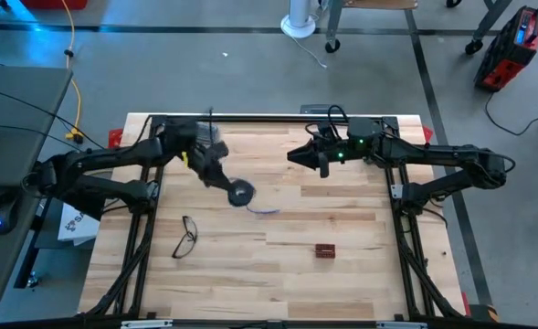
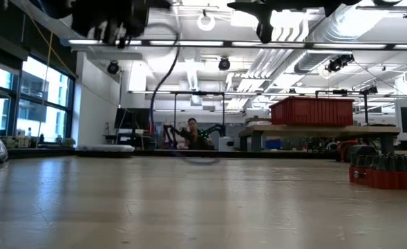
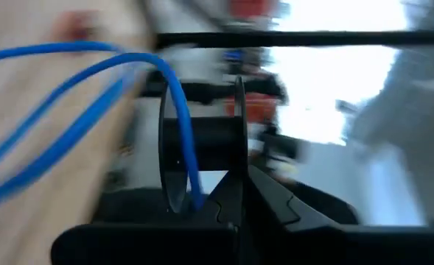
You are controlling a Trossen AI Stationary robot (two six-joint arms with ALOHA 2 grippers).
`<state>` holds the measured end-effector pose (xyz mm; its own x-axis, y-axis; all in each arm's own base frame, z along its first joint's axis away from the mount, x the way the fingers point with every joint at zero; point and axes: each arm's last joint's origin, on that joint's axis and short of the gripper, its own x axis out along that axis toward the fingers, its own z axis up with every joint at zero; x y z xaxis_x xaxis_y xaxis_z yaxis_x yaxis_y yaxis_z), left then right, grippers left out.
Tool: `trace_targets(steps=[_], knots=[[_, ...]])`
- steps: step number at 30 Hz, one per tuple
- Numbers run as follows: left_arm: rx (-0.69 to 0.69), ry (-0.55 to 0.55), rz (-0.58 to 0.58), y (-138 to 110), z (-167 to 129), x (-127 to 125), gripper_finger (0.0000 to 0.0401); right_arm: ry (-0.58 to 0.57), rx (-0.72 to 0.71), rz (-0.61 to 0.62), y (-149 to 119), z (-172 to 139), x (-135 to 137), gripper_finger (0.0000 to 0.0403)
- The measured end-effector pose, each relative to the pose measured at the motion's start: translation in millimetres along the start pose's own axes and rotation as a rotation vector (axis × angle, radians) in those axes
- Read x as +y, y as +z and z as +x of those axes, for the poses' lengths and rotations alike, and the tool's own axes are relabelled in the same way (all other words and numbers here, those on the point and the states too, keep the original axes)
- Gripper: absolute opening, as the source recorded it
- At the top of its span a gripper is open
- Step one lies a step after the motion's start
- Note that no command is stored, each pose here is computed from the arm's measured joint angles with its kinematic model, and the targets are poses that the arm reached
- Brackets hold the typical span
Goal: Coil cords
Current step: Uncoil the blue wire onto the spool
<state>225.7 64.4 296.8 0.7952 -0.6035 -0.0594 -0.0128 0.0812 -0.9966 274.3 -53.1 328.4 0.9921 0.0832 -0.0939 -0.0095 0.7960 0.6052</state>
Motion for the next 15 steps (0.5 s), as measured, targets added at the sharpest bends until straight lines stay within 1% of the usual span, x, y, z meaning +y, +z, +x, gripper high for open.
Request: trace_targets(steps=[2,4,5,7,8,10,12,13,15], knots=[[-0.019,-0.144,0.058,4,0,-21,0.0000,0.000,-0.003,-0.001,1,0,0,0.0115],[-0.080,-0.281,0.084,8,-1,-36,0.0000,0.002,-0.006,-0.003,1,-1,0,0.0115],[-0.124,-0.345,0.094,10,-3,-42,0.0000,0.006,-0.009,-0.006,2,-1,0,0.0115],[-0.244,-0.458,0.157,17,-9,-55,0.0000,0.019,-0.009,-0.009,2,-2,1,0.0115],[-0.306,-0.493,0.196,20,-12,-61,0.0000,0.029,-0.012,-0.020,3,-2,2,0.0115],[-0.414,-0.508,0.285,28,-18,-70,0.0000,0.057,-0.013,-0.033,4,-3,4,0.0115],[-0.468,-0.457,0.362,37,-23,-73,0.0000,0.083,-0.031,-0.043,7,-3,6,0.0115],[-0.478,-0.414,0.372,41,-25,-73,0.0000,0.097,-0.046,-0.043,8,-3,7,0.0115],[-0.472,-0.303,0.328,48,-28,-67,0.0000,0.131,-0.073,-0.046,11,-4,10,0.0114]])
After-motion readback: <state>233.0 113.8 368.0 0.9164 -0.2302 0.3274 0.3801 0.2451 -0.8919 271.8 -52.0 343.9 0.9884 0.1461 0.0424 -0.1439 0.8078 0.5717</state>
